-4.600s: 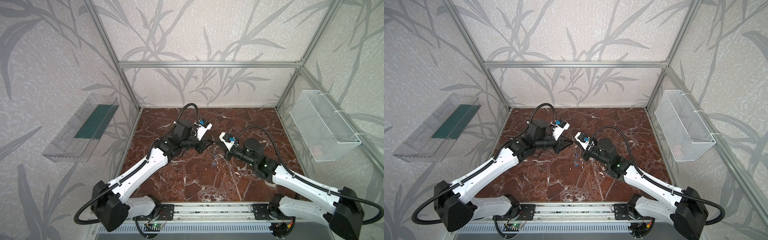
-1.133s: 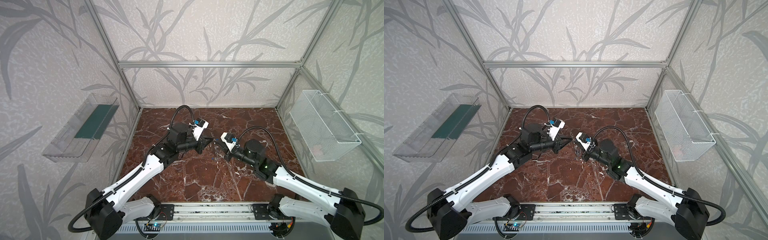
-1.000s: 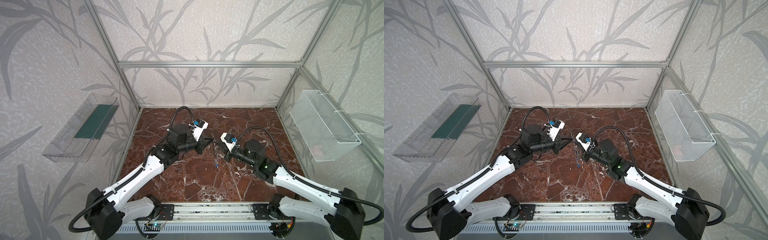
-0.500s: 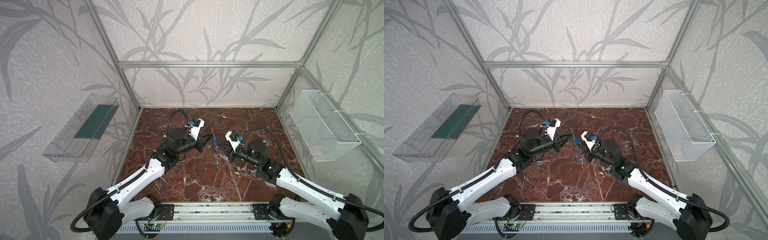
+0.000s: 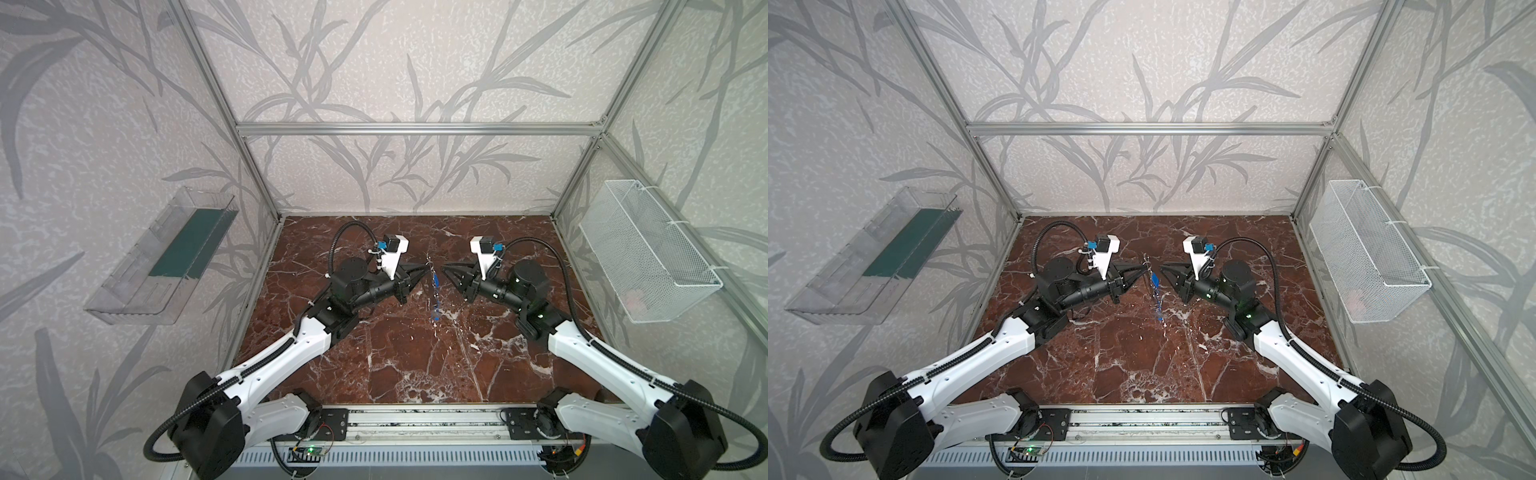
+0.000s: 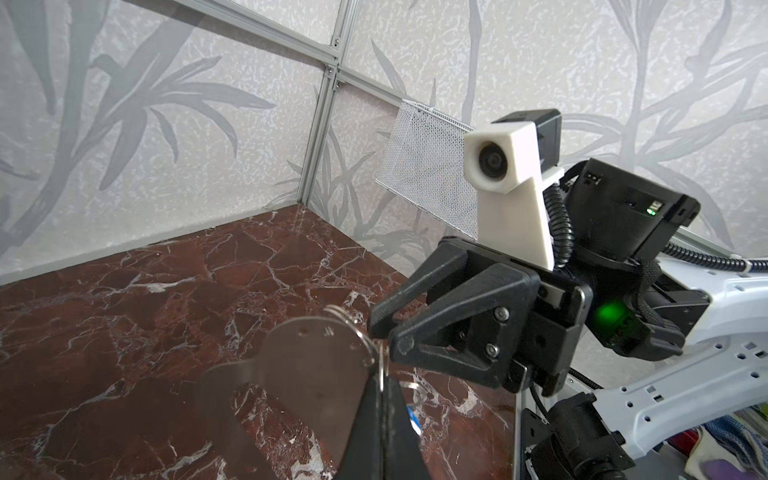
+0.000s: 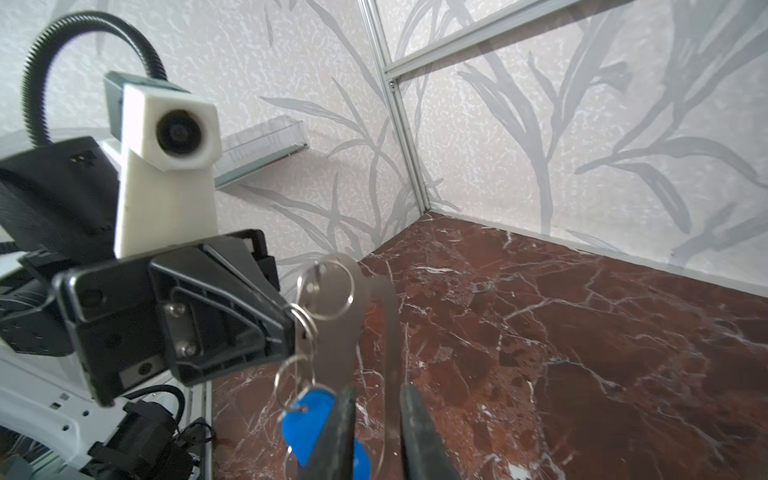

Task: Put the keys on the keyring

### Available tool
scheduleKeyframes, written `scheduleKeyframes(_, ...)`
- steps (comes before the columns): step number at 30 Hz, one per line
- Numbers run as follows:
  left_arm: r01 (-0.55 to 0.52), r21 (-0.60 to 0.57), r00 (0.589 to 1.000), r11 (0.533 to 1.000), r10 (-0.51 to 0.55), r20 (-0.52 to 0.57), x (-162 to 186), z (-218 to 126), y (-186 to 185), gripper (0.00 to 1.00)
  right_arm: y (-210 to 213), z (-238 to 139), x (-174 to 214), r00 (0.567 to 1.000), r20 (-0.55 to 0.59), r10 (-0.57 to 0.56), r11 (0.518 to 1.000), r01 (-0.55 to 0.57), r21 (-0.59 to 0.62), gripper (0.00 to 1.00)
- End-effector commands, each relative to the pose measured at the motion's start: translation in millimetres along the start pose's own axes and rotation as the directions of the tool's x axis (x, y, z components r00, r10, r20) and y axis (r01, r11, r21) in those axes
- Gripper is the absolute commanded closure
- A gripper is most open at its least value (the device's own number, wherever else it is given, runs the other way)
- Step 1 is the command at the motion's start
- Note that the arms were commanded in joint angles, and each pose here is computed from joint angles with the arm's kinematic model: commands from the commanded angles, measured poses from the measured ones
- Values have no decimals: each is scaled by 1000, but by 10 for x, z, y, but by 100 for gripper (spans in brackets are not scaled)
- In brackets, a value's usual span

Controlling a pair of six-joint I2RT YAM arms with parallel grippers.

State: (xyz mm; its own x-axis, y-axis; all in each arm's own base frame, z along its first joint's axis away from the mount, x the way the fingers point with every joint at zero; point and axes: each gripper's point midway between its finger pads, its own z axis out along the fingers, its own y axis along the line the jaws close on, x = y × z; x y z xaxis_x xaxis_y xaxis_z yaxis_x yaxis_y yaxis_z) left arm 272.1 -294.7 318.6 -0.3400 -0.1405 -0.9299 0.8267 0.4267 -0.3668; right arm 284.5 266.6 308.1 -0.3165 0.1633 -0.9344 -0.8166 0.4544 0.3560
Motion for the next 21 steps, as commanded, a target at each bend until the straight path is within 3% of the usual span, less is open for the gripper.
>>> scheduleKeyframes(1,-22,62,998,998,18,54,-206,-12,-142,100,213,39,-303,998,64,23,992,-15,-128,79)
scheduleKeyframes(14,-25,53,998,998,22,66,-268,-33,-153,100,188,119,-165,998,11,66,984,-63,-166,81)
scheduleKeyframes(21,-26,40,997,999,23,72,-270,-38,-129,100,110,-17,-282,990,89,110,981,-94,-167,81)
